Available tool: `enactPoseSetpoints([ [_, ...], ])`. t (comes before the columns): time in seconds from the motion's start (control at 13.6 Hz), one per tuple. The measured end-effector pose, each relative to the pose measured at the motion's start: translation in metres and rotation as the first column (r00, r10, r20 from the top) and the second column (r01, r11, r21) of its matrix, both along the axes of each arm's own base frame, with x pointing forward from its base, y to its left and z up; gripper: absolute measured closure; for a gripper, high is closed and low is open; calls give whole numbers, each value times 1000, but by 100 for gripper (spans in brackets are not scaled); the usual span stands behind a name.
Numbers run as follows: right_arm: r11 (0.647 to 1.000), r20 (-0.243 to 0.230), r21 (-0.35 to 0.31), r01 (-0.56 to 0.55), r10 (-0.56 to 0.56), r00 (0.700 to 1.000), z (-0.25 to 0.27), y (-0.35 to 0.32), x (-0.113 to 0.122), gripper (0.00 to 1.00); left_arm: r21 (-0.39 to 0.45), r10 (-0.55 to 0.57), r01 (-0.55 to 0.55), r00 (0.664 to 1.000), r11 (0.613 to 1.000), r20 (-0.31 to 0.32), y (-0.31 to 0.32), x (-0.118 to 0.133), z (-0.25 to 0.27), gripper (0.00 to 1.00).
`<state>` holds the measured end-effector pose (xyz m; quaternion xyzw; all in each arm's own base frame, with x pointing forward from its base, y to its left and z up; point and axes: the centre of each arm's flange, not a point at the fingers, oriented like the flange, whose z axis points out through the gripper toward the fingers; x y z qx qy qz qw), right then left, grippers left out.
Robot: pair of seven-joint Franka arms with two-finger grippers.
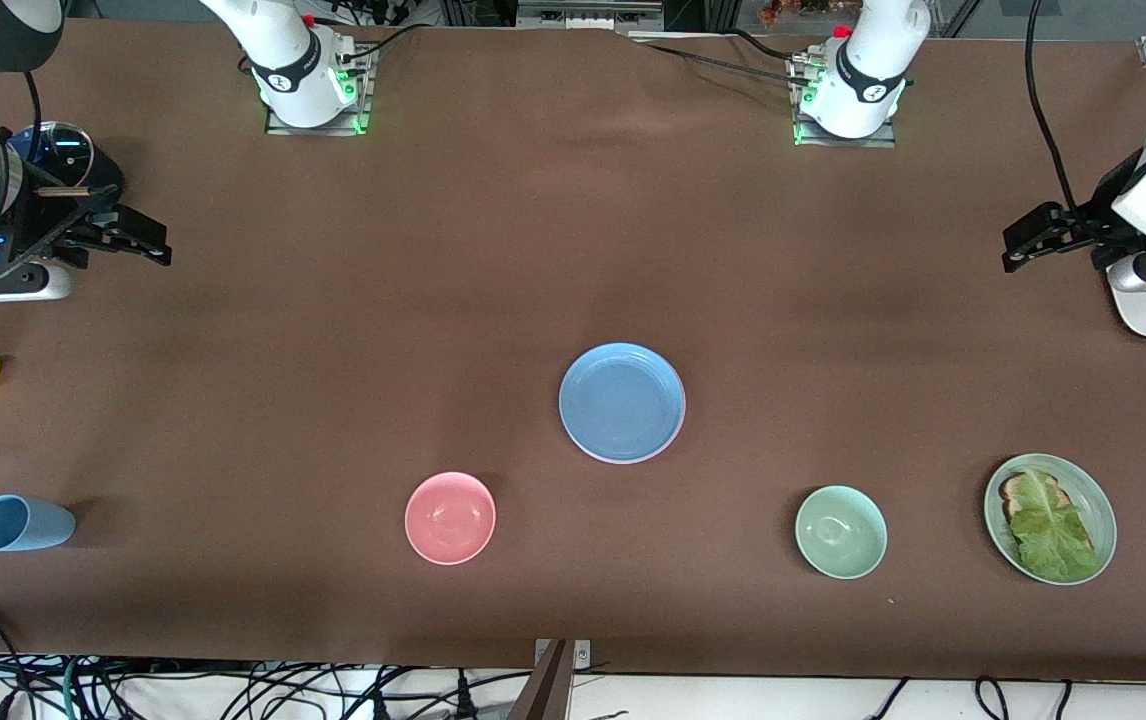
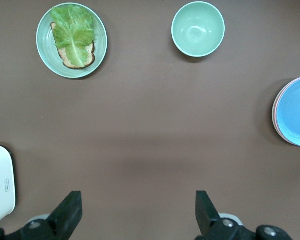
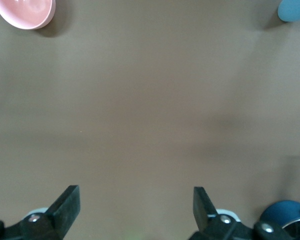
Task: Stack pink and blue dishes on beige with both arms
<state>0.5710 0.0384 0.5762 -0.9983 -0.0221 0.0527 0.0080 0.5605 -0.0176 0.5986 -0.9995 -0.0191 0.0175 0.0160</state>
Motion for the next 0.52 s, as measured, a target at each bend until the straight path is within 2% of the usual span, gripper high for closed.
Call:
enactPoseSetpoints([
  [0.52, 1000, 3, 0, 3, -3, 1000, 6, -2, 1, 0, 0, 0, 0, 1000, 1000, 0, 0, 0, 0, 0],
])
